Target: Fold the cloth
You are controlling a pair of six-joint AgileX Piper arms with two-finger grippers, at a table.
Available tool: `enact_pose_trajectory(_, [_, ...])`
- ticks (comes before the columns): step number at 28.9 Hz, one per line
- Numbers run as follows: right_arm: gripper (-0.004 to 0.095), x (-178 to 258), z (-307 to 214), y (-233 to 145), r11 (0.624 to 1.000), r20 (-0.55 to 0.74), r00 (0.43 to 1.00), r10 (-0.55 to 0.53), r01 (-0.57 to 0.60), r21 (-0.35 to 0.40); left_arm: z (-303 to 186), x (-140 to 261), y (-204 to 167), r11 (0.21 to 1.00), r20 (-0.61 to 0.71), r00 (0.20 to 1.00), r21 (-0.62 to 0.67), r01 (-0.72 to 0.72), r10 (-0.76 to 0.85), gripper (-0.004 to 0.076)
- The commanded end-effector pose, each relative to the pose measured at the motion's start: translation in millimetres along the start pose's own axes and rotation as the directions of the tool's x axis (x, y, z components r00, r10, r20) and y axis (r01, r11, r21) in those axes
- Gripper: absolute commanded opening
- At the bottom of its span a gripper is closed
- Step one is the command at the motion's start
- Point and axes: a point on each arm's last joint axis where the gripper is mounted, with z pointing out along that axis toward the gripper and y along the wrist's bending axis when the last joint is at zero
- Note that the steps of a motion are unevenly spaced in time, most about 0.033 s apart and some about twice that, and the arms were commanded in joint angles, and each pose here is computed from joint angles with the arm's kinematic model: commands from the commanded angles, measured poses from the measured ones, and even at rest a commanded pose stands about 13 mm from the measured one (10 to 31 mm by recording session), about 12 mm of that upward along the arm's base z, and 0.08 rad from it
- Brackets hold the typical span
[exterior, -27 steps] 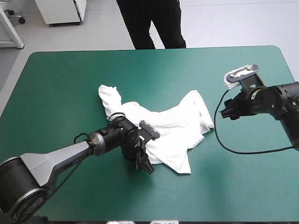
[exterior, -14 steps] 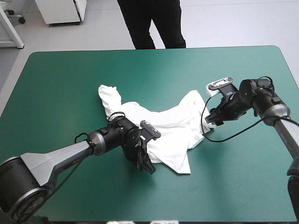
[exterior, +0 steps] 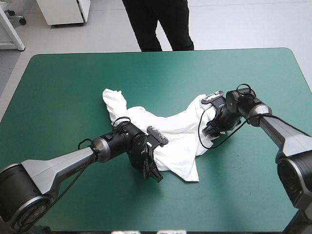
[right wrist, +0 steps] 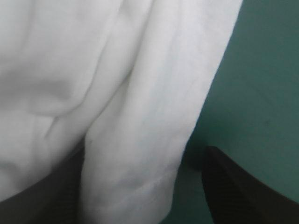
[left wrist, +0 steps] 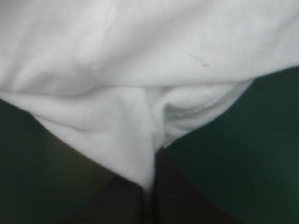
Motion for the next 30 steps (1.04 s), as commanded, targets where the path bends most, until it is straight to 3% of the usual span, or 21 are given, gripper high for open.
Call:
enact_pose_trajectory(1, [0.0585, -8.2, -6.2, -3.9, 0.999, 0.043, 0.999, 0.001, -0.003, 0.038, 0.5, 2.2, -9.5, 0.998, -0.022, 0.999, 0.062, 0.033, -0.032, -0.0009])
enact_pose_trajectory(5, [0.0573, -6.2, 13.3, -3.4, 1.0, -0.022, 1.0, 0.008, -0.007, 0.015, 0.5, 2.4, -9.5, 0.998, -0.025, 0.999, 0.062, 0.033, -0.032, -0.0009])
enact_pose_trajectory(7, [0.0507, -4.0, 18.4, -2.9, 1.0, -0.056, 0.998, 0.019, -0.019, 0.006, 0.5, 2.4, -9.4, 0.997, -0.025, 0.999, 0.06, 0.039, -0.037, -0.0009])
enact_pose_trajectory(9, [0.0388, -1.8, 21.3, -2.4, 1.0, -0.086, 0.996, 0.023, -0.023, -0.001, 0.0, 2.2, -8.7, 0.998, -0.02, 0.999, 0.053, 0.033, -0.032, -0.0009])
enact_pose_trajectory(14, [-0.0016, -1.1, 22.3, -3.0, 1.0, -0.101, 0.995, 0.015, -0.015, -0.004, -1.2, -1.7, -5.1, 1.0, 0.031, 0.999, 0.013, 0.009, -0.01, -0.0009])
enact_pose_trajectory(19, [-0.0017, -6.5, 7.3, -6.2, 1.0, -0.134, 0.991, 0.017, -0.018, -0.007, -22.3, 0.4, 9.1, 0.986, 0.092, 0.994, -0.163, -0.036, 0.052, -0.0009])
enact_pose_trajectory(23, [-0.0017, -21.7, -36.7, -9.1, 1.0, -0.084, 0.996, 0.017, -0.017, 0.006, -72.0, 11.0, 17.1, 0.955, 0.23, 0.97, -0.296, -0.005, 0.076, -0.0009])
enact_pose_trajectory(29, [-0.0017, -39.5, -141.1, -10.5, 0.997, 0.153, 0.988, 0.037, -0.046, 0.056, -167.9, 27.3, 18.5, 0.921, 0.47, 0.876, -0.379, 0.087, 0.111, -0.0009])
enact_pose_trajectory(30, [-0.0017, -38.6, -181.1, -6.6, 0.997, 0.274, 0.961, 0.043, -0.059, 0.053, -202.7, 34.7, 18.6, 0.909, 0.545, 0.83, -0.398, 0.126, 0.124, -0.0009])
